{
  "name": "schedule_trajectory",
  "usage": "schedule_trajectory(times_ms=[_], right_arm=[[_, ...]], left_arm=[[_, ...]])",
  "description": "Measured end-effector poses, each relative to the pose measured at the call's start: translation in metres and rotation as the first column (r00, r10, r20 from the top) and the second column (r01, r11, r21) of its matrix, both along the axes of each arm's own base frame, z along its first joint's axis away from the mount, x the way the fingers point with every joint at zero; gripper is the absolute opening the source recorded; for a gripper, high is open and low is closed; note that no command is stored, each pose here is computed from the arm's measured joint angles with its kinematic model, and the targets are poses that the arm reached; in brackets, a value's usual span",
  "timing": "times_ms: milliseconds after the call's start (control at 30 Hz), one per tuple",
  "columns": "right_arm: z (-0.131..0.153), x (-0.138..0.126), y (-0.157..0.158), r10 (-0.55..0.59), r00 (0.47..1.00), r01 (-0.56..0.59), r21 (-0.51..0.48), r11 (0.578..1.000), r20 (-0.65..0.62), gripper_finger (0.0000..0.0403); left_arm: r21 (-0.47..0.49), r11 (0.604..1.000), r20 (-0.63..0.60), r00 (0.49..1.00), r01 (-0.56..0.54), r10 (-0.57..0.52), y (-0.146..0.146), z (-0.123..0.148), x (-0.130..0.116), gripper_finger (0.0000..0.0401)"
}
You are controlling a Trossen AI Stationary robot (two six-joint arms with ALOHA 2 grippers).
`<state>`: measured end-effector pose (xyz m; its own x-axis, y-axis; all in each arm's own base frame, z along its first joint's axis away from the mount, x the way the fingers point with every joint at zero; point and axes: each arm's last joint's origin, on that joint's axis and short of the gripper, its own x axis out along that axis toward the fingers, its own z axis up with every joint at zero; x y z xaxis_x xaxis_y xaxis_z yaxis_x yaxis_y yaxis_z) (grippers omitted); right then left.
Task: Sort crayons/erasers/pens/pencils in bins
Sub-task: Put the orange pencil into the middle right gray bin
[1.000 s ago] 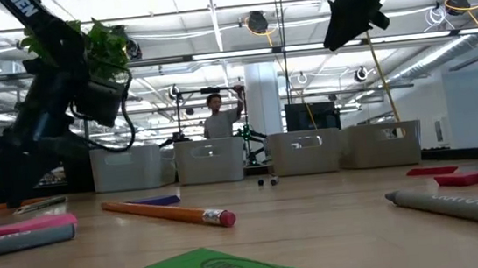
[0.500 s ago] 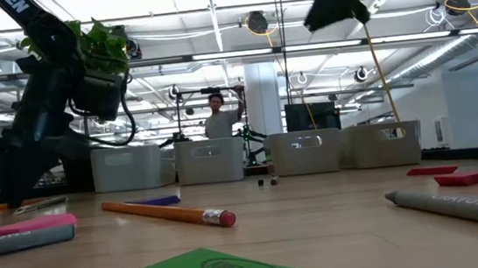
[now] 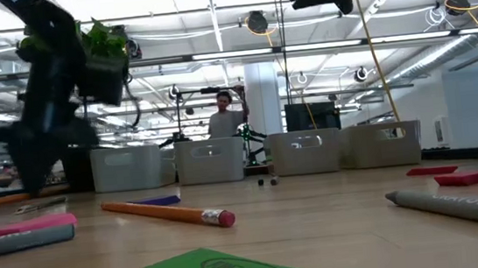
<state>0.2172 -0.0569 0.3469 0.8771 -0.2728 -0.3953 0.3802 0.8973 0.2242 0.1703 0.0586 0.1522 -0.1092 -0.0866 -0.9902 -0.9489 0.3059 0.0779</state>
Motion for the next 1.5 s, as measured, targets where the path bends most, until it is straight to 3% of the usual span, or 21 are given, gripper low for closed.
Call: schedule_trajectory(times_ms=[133,267,333,433,500,633,667,767,900,967,1067,1133,1267,1400,1500], right_arm=[[0.000,0.001,0.005,0.053,0.998,-0.054,-0.085,0.995,-0.025,0.0093],[-0.001,0.006,0.012,0.071,0.997,-0.073,-0.101,0.992,-0.028,0.0095],[-0.004,0.010,0.014,0.070,0.997,-0.072,-0.073,0.995,-0.029,0.0098],[-0.021,0.017,0.016,0.069,0.997,-0.070,-0.030,0.997,-0.021,0.0104],[-0.037,0.021,0.018,0.069,0.998,-0.070,0.012,0.998,0.003,0.0109],[-0.063,0.030,0.027,0.148,0.985,-0.158,0.129,0.979,0.089,0.0126],[-0.067,0.033,0.031,0.168,0.980,-0.182,0.148,0.972,0.105,0.0132],[-0.072,0.037,0.040,0.229,0.968,-0.243,0.153,0.958,0.104,0.0145],[-0.059,0.029,0.049,0.269,0.957,-0.282,0.146,0.948,0.108,0.0150],[-0.048,0.020,0.052,0.274,0.957,-0.285,0.151,0.947,0.091,0.0150],[-0.044,-0.003,0.054,0.250,0.967,-0.237,0.176,0.955,-0.051,0.0150],[-0.040,-0.020,0.055,0.220,0.966,-0.196,0.168,0.966,-0.138,0.0150],[-0.036,-0.052,0.056,0.161,0.959,-0.127,0.153,0.980,-0.232,0.0150],[-0.034,-0.068,0.054,0.053,0.967,-0.024,0.120,0.992,-0.247,0.0150],[-0.033,-0.065,0.049,-0.024,0.974,0.040,0.067,0.997,-0.226,0.0154]], left_arm=[[-0.012,1.000,0.070,0.997,-0.020,0.021,-0.006,0.023,0.002,0.0014],[0.032,0.998,0.257,0.965,-0.055,0.044,-0.016,0.058,0.011,0.0021],[0.101,0.992,0.399,0.916,-0.081,0.034,-0.022,0.077,0.020,0.0026],[0.210,0.970,0.646,0.762,-0.119,-0.047,-0.030,0.101,0.038,0.0028],[0.276,0.950,0.777,0.615,-0.145,-0.131,-0.034,0.115,0.054,0.0029],[0.389,0.898,0.891,0.334,-0.206,-0.309,-0.041,0.139,0.082,0.0029],[0.411,0.885,0.895,0.283,-0.220,-0.345,-0.042,0.142,0.089,0.0029],[0.419,0.861,0.906,0.201,-0.287,-0.374,-0.039,0.143,0.106,0.0030],[0.472,0.839,0.874,0.267,-0.271,-0.406,-0.027,0.144,0.133,0.0030],[0.503,0.833,0.855,0.276,-0.233,-0.439,-0.020,0.153,0.149,0.0030],[0.517,0.828,0.843,0.297,-0.217,-0.449,-0.005,0.167,0.177,0.0030],[0.520,0.831,0.825,0.370,-0.199,-0.428,0.008,0.167,0.192,0.0030],[0.504,0.842,0.812,0.439,-0.193,-0.385,0.034,0.162,0.225,0.0030],[0.481,0.856,0.831,0.410,-0.191,-0.375,0.049,0.159,0.249,0.0030],[0.480,0.860,0.844,0.358,-0.174,-0.399,0.052,0.161,0.259,0.0030]])
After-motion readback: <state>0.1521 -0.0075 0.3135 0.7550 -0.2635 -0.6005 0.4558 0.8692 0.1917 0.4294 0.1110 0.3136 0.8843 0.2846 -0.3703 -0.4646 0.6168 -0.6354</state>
